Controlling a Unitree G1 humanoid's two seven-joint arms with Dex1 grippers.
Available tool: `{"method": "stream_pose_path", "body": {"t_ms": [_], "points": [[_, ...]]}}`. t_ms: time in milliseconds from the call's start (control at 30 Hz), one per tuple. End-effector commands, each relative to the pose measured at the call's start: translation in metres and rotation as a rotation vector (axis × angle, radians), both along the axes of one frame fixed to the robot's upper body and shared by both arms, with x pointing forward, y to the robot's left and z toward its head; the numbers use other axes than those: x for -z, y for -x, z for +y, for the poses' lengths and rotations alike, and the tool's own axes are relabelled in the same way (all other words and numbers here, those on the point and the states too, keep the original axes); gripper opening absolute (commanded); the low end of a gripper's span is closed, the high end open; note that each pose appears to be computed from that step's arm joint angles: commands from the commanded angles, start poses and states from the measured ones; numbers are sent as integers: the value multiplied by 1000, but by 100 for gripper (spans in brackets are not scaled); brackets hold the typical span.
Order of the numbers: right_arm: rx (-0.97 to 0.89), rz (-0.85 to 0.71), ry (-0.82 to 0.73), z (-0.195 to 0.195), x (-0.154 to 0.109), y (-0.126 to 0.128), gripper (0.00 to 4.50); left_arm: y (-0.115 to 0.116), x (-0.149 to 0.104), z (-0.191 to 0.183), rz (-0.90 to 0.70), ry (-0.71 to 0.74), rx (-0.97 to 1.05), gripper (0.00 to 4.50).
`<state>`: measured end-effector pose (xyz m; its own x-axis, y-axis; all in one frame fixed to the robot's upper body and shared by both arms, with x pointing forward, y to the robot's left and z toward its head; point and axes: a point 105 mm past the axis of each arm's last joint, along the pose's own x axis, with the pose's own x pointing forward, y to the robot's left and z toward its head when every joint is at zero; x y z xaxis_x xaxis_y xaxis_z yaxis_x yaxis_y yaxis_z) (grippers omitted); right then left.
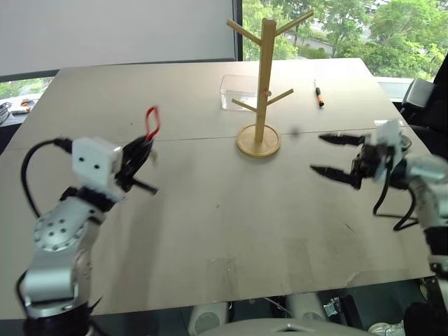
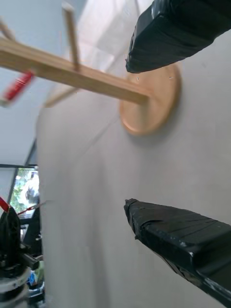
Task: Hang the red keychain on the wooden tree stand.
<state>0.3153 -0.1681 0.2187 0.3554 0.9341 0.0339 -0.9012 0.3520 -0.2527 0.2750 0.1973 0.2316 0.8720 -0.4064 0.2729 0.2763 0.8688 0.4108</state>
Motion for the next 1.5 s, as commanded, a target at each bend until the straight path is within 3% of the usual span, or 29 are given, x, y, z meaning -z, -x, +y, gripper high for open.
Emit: {"method": "stream_pose_path", "body": {"t_ms": [33,167,400,967,1500], "points": [[32,-32,-28,-6,-31,-5,450,-2,-12,-38,-95,10,62,3],[49,-44,-6,-7,-53,-12,450,-6,-7,-74,-108,51,160,3],[17,-81,-34,0,-78,-6,450,-11,6,-105,-106,103,238,3],[52,-101,-12,-2,-73,-1,450,-28,4,-144,-118,97,319,3],[77,-106,-8,-6,-72,4,450,-49,-6,-156,-128,127,287,3]]}}
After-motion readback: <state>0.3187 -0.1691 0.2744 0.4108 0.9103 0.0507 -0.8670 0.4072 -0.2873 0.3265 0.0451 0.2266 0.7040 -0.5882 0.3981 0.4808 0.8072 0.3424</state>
